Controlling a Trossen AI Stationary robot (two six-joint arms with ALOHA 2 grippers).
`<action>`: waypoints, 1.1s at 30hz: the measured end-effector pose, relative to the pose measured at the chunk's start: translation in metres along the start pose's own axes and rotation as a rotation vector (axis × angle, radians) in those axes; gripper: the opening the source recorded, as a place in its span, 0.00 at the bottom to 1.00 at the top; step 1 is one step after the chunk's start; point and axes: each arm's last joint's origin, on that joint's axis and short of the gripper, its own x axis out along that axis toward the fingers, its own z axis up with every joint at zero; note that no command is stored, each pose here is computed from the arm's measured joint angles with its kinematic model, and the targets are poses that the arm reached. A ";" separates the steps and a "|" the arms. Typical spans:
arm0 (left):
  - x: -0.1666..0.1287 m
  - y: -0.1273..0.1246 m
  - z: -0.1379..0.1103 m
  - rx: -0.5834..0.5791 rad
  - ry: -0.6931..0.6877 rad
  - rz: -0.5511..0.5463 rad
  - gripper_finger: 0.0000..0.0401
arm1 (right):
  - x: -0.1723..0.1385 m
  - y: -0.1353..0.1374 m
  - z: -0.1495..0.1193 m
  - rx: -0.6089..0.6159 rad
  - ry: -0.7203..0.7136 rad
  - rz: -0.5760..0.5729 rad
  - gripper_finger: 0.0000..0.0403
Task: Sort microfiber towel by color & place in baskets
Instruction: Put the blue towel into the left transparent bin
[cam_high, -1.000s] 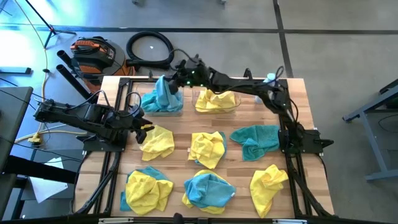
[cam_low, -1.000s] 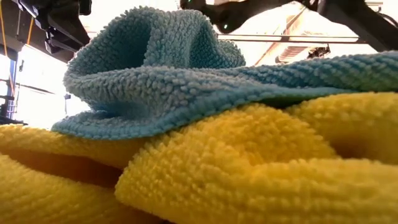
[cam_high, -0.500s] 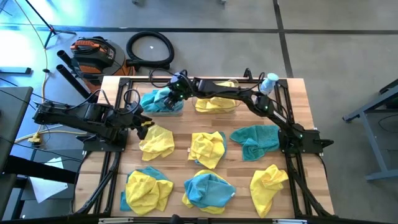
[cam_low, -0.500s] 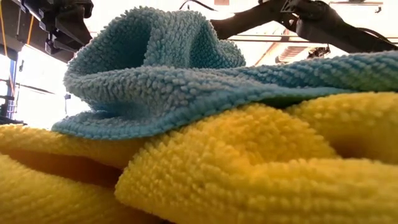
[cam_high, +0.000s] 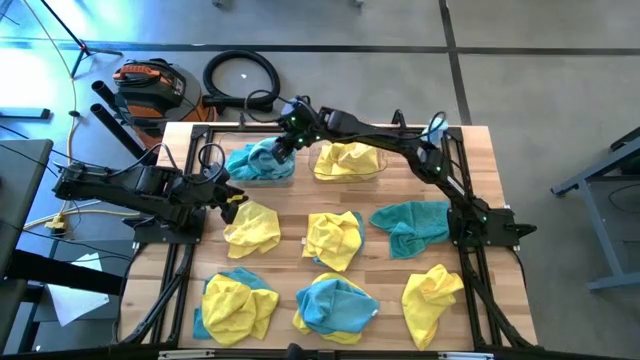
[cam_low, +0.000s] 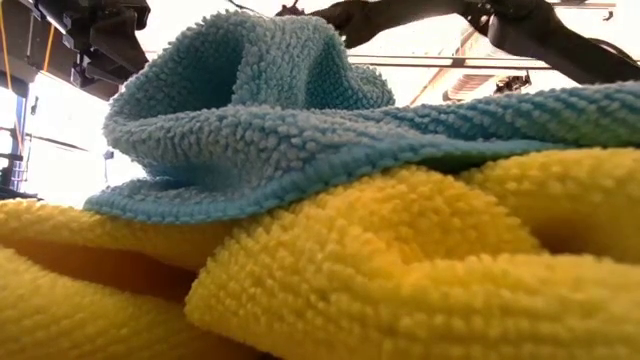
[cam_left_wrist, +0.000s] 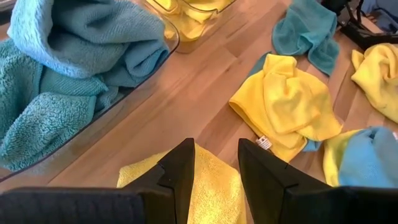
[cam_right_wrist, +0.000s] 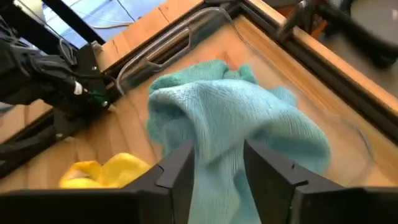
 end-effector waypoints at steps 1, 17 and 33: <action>0.000 0.000 0.000 0.010 0.001 0.001 0.28 | -0.006 0.001 0.001 0.016 0.009 -0.004 0.34; 0.000 0.000 0.000 0.011 -0.013 0.012 0.28 | -0.037 0.055 -0.044 -0.107 0.239 -0.176 0.05; 0.042 -0.011 0.029 -0.114 -0.028 0.211 0.28 | -0.176 0.021 -0.154 -0.053 -0.058 -0.084 0.00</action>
